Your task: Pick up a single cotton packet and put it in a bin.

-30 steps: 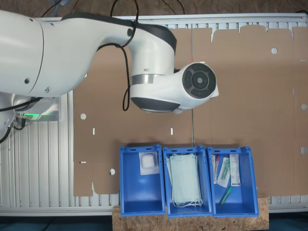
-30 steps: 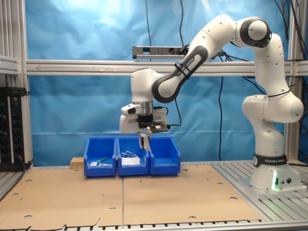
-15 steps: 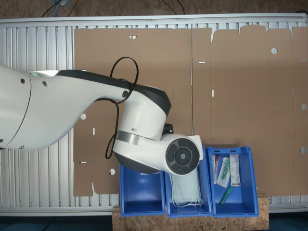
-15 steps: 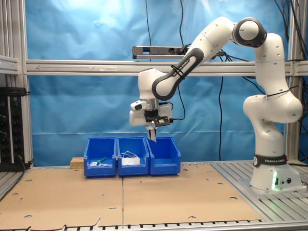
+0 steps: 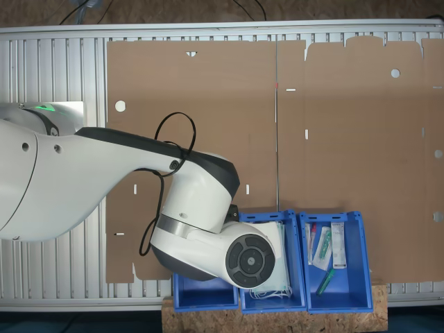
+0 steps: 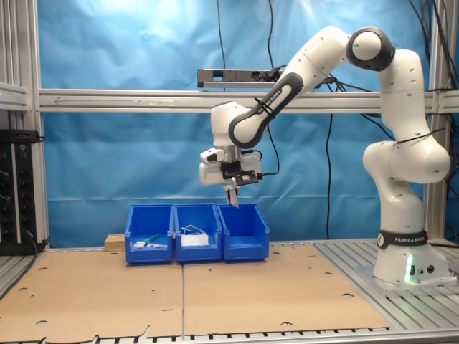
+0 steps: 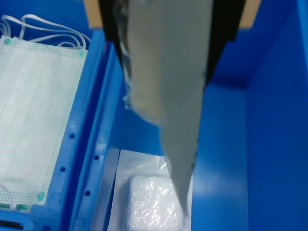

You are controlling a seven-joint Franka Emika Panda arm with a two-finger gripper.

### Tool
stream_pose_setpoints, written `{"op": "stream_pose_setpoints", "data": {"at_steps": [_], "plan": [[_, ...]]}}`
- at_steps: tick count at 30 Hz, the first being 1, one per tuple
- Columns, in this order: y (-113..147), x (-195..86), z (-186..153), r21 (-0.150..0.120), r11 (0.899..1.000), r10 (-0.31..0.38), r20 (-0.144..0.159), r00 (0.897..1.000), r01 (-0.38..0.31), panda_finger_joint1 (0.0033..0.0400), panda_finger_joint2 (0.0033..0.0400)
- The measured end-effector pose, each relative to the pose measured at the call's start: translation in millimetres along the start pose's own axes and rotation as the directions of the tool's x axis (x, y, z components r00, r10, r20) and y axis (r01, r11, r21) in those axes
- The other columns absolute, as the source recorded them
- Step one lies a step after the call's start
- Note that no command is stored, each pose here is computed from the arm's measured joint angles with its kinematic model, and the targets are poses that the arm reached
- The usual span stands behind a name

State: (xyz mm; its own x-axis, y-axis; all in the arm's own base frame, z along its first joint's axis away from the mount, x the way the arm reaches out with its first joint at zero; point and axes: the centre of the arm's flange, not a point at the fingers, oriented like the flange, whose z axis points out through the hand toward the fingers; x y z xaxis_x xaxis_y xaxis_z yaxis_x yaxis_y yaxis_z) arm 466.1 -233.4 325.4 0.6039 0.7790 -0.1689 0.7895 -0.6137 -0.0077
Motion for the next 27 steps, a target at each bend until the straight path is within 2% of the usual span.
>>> {"op": "stream_pose_setpoints", "data": {"at_steps": [27], "plan": [[0.1, -0.9, 0.1, 0.001, 0.997, -0.072, 0.002, 0.997, 0.072, 0.0056, 0.0056]]}}
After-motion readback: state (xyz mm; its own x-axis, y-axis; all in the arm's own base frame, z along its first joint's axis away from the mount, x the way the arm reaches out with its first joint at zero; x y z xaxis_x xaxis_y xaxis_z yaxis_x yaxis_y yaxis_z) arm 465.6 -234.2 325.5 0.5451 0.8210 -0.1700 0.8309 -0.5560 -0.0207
